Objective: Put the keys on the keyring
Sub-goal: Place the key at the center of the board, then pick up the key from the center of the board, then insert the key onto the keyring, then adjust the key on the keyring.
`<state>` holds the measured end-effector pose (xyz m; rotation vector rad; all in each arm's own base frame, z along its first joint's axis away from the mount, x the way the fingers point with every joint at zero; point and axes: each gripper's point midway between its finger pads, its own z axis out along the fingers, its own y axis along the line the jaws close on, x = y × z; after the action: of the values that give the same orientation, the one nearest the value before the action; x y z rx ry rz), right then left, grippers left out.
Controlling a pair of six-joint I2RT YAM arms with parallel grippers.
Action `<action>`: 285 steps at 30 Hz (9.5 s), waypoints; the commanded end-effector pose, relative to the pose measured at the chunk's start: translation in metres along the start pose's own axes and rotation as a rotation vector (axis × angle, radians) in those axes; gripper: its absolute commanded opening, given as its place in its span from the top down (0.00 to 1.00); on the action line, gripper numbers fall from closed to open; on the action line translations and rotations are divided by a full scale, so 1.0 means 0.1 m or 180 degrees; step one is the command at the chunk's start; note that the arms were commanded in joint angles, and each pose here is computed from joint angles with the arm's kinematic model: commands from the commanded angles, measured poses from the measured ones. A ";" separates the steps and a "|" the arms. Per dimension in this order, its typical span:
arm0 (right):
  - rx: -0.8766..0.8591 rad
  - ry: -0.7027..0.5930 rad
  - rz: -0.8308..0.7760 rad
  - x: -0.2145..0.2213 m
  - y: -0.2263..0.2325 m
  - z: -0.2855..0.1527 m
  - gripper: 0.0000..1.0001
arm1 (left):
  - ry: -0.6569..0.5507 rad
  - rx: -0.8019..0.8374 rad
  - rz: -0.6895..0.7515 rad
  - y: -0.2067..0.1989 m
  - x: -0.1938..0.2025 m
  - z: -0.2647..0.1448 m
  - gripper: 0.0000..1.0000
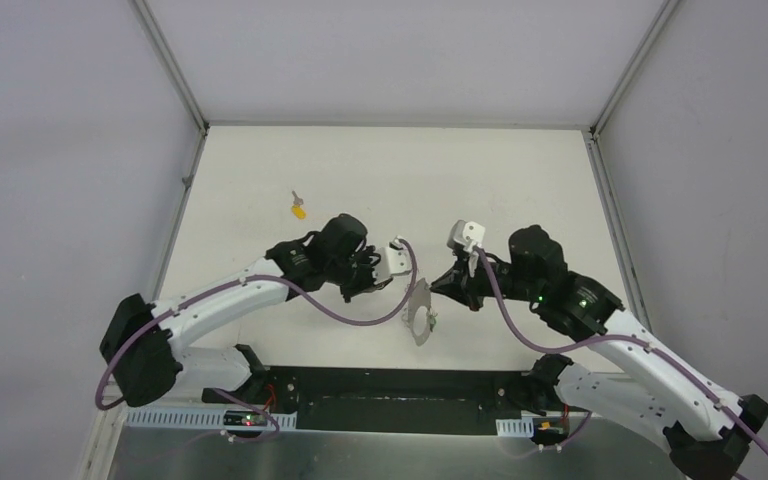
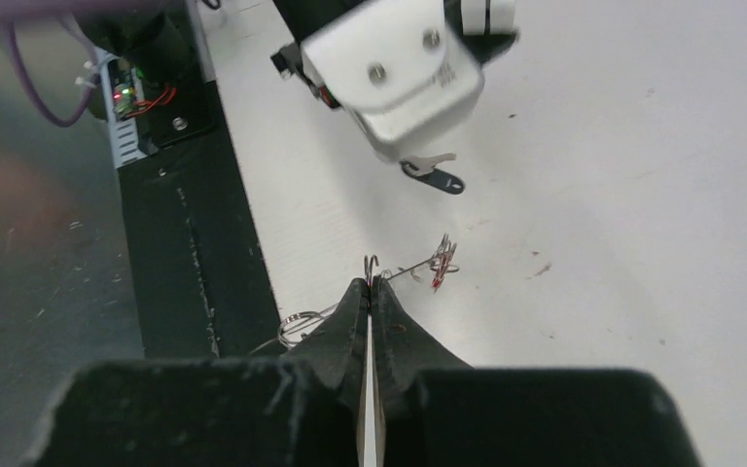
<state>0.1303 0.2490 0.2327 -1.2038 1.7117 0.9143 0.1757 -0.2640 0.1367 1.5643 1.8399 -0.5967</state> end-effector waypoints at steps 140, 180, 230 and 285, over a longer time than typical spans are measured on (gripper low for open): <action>-0.1257 -0.0511 -0.0741 -0.06 0.53 0.21 1.00 | -0.0950 0.0204 0.1282 -0.77 -1.19 -0.50 1.00; -0.0985 -0.0458 -0.0604 -0.06 0.42 0.19 1.00 | -0.0725 0.0136 0.1492 -0.96 -1.01 -0.52 1.00; -0.1002 -0.0439 -0.0610 -0.04 0.43 0.18 1.00 | -0.0324 -0.0338 0.1356 -0.79 -0.87 -0.43 0.44; -0.0964 -0.0461 -0.0602 -0.05 0.43 0.17 1.00 | -0.1326 0.0237 -0.0072 -0.92 -1.06 -0.28 0.92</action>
<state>0.0920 0.2741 0.2185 -1.4489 1.4294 1.1487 0.0853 -0.3328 0.2179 1.3679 1.5584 -0.9305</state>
